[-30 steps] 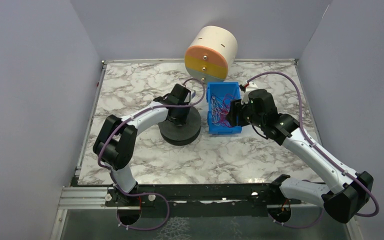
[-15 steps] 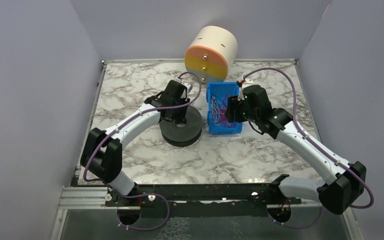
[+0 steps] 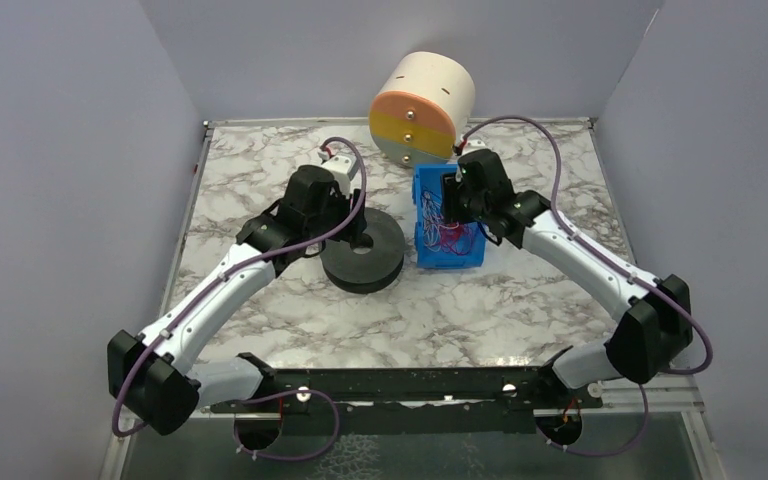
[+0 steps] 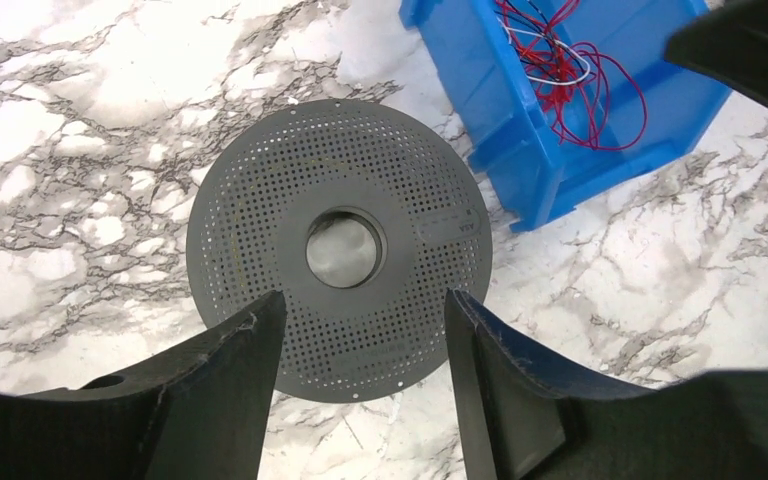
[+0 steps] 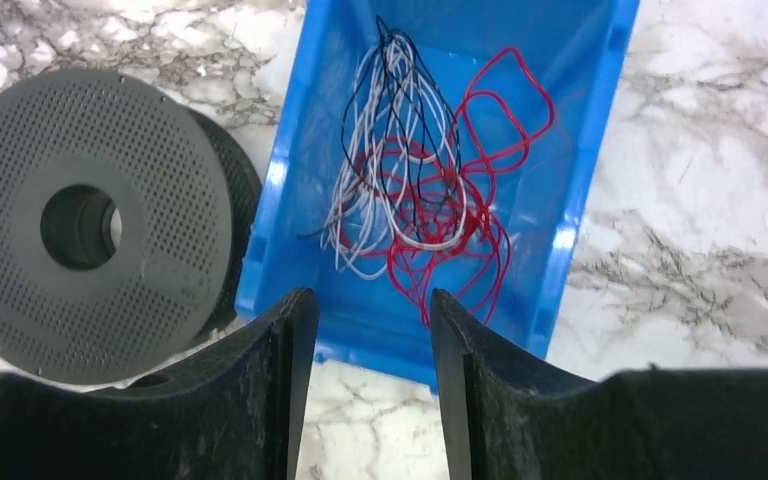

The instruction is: Wrap the cables

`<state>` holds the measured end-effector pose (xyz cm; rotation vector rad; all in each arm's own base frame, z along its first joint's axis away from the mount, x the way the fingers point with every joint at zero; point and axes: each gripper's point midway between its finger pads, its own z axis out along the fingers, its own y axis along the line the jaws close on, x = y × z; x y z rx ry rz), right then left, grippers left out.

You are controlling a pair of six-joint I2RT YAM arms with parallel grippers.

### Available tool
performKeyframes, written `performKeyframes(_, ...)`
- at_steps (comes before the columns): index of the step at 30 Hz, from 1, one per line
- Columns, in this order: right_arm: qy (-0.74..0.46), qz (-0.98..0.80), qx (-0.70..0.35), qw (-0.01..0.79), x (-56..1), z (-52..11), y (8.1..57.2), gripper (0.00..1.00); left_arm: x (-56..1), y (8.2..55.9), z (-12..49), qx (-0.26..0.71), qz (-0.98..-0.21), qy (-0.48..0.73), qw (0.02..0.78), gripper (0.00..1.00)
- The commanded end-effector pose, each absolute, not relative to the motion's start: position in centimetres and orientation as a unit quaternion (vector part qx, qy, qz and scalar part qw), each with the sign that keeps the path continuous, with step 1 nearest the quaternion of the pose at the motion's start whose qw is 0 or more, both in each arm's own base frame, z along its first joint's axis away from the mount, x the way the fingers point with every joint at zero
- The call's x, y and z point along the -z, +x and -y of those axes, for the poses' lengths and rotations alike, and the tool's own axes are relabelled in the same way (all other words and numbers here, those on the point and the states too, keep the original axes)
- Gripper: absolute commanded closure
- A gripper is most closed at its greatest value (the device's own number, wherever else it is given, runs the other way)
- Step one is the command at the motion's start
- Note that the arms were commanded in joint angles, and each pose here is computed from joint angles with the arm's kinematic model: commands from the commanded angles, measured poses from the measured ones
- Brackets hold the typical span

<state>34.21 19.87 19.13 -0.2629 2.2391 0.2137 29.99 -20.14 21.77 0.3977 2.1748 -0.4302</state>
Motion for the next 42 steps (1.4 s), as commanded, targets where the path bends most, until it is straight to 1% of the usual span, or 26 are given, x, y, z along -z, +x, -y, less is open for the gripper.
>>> performKeyframes(1, -0.105, -0.889, -0.064, 0.442, -19.4, -20.5, 37.7, 0.5, -23.1, 29.0, 20.6, 0.208, -0.848, 0.165, 0.459, 0.35)
performKeyframes(5, -0.107, -0.895, -0.053, 0.431, -18.0, -21.0, 40.1, 0.5, -23.0, 28.6, 19.7, 0.202, -0.838, 0.158, 0.483, 0.28)
performKeyframes(13, -0.12, -0.906, -0.04, 0.404, -14.4, -20.3, 44.7, 0.5, -22.8, 28.3, 18.6, 0.173, -0.839, 0.151, 0.493, 0.22)
performKeyframes(22, -0.126, -0.917, -0.062, 0.372, -10.9, -20.7, 47.0, 0.5, -22.8, 28.1, 18.8, 0.175, -0.839, 0.154, 0.492, 0.18)
performKeyframes(26, -0.131, -0.919, -0.081, 0.362, -9.7, -21.6, 47.2, 0.5, -22.7, 28.1, 18.7, 0.171, -0.839, 0.153, 0.493, 0.17)
performKeyframes(35, -0.129, -0.925, -0.089, 0.347, -7.5, -22.3, 47.8, 0.51, -22.7, 28.1, 18.6, 0.17, -0.839, 0.154, 0.494, 0.17)
performKeyframes(39, -0.128, -0.926, -0.086, 0.346, -7.0, -22.3, 48.0, 0.56, -22.7, 28.1, 18.6, 0.17, -0.838, 0.155, 0.494, 0.17)
performKeyframes(41, -0.127, -0.925, -0.084, 0.347, -6.9, -22.3, 48.1, 0.61, -22.7, 28.0, 18.6, 0.17, -0.839, 0.155, 0.494, 0.17)
performKeyframes(42, -0.128, -0.925, -0.084, 0.347, -6.9, -22.3, 48.1, 0.66, -22.8, 28.0, 18.6, 0.171, -0.838, 0.155, 0.495, 0.17)
